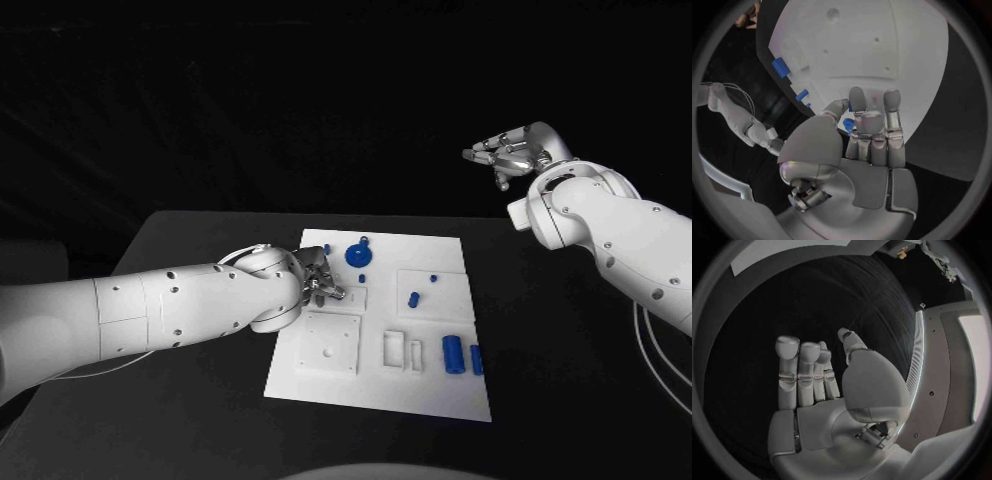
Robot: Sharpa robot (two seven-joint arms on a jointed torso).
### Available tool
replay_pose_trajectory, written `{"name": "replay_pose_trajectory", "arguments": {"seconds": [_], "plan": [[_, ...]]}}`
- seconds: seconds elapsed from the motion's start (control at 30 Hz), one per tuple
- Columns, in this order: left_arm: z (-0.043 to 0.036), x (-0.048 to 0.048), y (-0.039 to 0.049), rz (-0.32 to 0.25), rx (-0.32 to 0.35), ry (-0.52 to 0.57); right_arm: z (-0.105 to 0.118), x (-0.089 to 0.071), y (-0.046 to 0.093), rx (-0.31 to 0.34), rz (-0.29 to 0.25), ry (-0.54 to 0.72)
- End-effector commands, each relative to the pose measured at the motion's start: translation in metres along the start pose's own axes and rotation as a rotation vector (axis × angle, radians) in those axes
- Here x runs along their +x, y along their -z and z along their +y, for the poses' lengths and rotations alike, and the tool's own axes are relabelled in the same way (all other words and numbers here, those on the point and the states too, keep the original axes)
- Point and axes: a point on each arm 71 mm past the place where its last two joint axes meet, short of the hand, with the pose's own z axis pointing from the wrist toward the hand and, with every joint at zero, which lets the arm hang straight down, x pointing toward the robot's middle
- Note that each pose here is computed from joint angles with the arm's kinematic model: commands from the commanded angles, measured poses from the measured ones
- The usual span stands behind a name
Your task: Assemble the parts on the task board
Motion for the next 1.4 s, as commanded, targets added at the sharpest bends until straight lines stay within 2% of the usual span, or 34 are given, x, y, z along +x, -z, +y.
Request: {"name": "replay_pose_trajectory", "arguments": {"seconds": [0.03,0.37,0.8,1.4], "plan": [[0.0083,0.0055,-0.0010,0.053,-0.057,0.022,0.000,0.002,0.000,-0.002,0.017,-0.002],[0.0104,0.0059,-0.0019,0.075,-0.071,0.035,-0.001,0.003,-0.001,0.003,0.020,-0.004],[0.0104,0.0019,-0.0050,0.089,-0.081,0.035,-0.002,0.005,-0.001,0.008,0.025,-0.005],[0.0029,-0.0004,-0.0125,0.124,-0.082,0.009,-0.003,0.006,-0.001,0.013,0.035,-0.003]]}}
